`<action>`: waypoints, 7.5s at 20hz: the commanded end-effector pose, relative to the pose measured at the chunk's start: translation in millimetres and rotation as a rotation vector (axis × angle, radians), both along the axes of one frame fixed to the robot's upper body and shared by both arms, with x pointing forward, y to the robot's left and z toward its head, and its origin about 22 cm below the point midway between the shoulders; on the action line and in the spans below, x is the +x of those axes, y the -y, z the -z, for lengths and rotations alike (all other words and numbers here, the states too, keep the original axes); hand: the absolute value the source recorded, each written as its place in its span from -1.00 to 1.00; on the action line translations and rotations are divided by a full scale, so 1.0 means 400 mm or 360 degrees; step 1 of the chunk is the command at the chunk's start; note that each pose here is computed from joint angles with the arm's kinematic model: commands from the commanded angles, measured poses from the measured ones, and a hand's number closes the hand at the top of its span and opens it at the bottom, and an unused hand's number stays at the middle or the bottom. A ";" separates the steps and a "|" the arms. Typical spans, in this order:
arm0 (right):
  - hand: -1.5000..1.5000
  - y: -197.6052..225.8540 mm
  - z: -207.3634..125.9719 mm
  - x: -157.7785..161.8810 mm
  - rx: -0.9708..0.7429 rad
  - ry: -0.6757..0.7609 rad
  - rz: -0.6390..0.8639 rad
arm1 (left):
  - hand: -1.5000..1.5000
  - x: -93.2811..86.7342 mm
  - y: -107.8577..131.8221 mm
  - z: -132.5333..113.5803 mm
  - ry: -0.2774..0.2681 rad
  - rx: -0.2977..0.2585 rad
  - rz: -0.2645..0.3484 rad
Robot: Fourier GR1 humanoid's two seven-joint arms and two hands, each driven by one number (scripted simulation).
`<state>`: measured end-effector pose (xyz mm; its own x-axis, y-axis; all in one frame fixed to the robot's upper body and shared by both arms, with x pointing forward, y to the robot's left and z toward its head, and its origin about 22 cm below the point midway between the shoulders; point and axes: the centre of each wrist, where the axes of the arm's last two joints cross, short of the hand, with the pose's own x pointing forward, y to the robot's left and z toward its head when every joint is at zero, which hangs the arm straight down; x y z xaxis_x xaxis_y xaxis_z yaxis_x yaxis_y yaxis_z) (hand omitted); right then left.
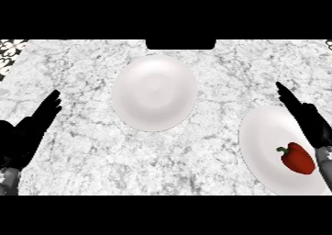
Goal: Pick the bell pepper from the plate and place it in the plate
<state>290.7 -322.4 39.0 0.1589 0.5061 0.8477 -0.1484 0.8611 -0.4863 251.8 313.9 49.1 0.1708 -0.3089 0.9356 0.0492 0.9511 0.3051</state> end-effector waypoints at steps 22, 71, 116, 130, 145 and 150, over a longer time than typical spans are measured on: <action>-1.00 -0.006 0.024 -0.241 0.0495 0.0855 -0.1374 | 0.00 0.109 0.050 -0.135 0.0564 -0.0113 0.0106; -1.00 -0.004 -0.049 -0.043 -0.1638 -0.0204 -0.1316 | 0.00 0.081 0.069 -0.135 0.0542 -0.0141 0.0140; 1.00 -0.137 -0.445 0.428 -0.0355 0.1144 -0.1724 | 0.00 0.176 0.192 -0.168 0.0620 -0.0163 0.0367; 1.00 -0.471 -0.374 0.449 -0.0119 0.0896 -0.2047 | 0.00 0.156 0.146 -0.146 0.0576 -0.0167 0.0256; 1.00 -0.687 -0.188 0.386 -0.0438 0.0846 -0.2205 | 0.00 0.149 0.132 -0.201 0.0596 -0.0146 0.0238; -1.00 -0.681 -0.146 0.370 -0.0382 0.0605 -0.2026 | 0.00 0.173 0.181 -0.154 0.0581 -0.0167 0.0303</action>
<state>444.1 -51.6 110.2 -0.7931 0.2268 0.5653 -0.5480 0.1392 -0.8248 316.3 252.8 112.0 -0.2253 -0.2080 0.9518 0.1119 0.9650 0.2374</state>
